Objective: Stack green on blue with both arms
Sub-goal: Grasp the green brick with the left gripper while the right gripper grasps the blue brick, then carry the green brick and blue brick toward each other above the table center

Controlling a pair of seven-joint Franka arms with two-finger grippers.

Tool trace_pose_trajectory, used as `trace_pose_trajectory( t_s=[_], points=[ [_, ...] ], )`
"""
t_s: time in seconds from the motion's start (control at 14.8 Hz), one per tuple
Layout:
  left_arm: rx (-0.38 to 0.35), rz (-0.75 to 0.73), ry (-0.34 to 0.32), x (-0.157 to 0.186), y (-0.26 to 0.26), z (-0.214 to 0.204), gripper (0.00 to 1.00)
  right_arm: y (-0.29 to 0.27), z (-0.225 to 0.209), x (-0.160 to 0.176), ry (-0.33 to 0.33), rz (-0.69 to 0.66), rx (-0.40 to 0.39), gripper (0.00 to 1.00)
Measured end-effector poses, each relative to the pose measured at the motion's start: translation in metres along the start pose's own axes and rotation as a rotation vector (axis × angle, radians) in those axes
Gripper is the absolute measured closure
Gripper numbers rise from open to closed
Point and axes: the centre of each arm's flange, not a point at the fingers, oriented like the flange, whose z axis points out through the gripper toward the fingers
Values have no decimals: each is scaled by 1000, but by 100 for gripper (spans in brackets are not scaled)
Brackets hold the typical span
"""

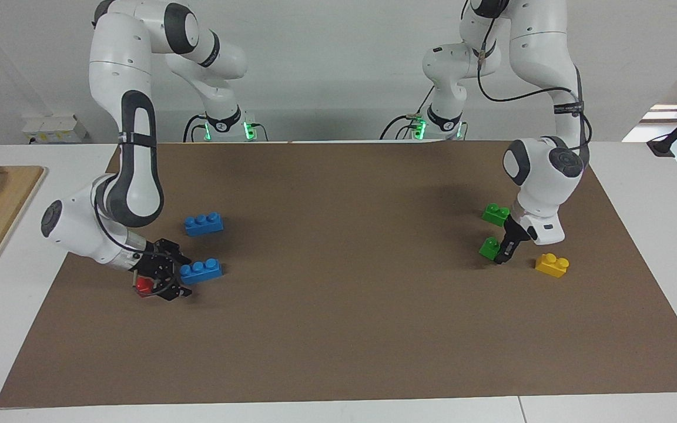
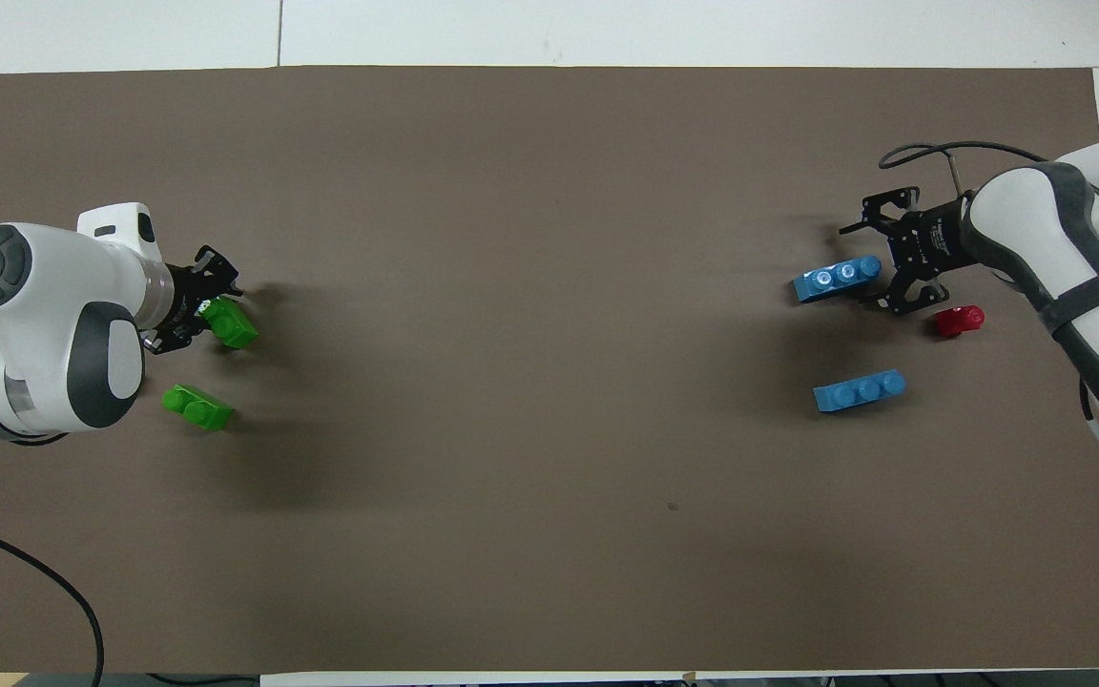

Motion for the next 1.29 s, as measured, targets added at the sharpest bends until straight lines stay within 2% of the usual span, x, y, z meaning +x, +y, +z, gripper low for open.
trace_pose_trajectory(
  t_s=[0.34,0.47,0.75,0.81,0.95,1.08,1.29],
  points=[
    [-8,7,3,1,8,-3,66,2,1,2,0,-9,0,0],
    [11,2,-15,-4,17,-9,66,2,1,2,3,-9,2,0],
    [46,-58,-45,-12,50,-52,66,2,2,2,5,-11,4,10],
    [41,-99,-41,-17,59,-64,66,2,1,2,5,-13,4,19],
    [30,-189,-34,-30,74,-86,66,2,0,2,6,-30,6,44],
    [39,-265,-38,-48,86,-103,66,1,-1,1,7,-47,8,64],
    [56,-351,-42,-81,99,-124,66,-7,-10,-6,13,-64,26,65]
  ],
)
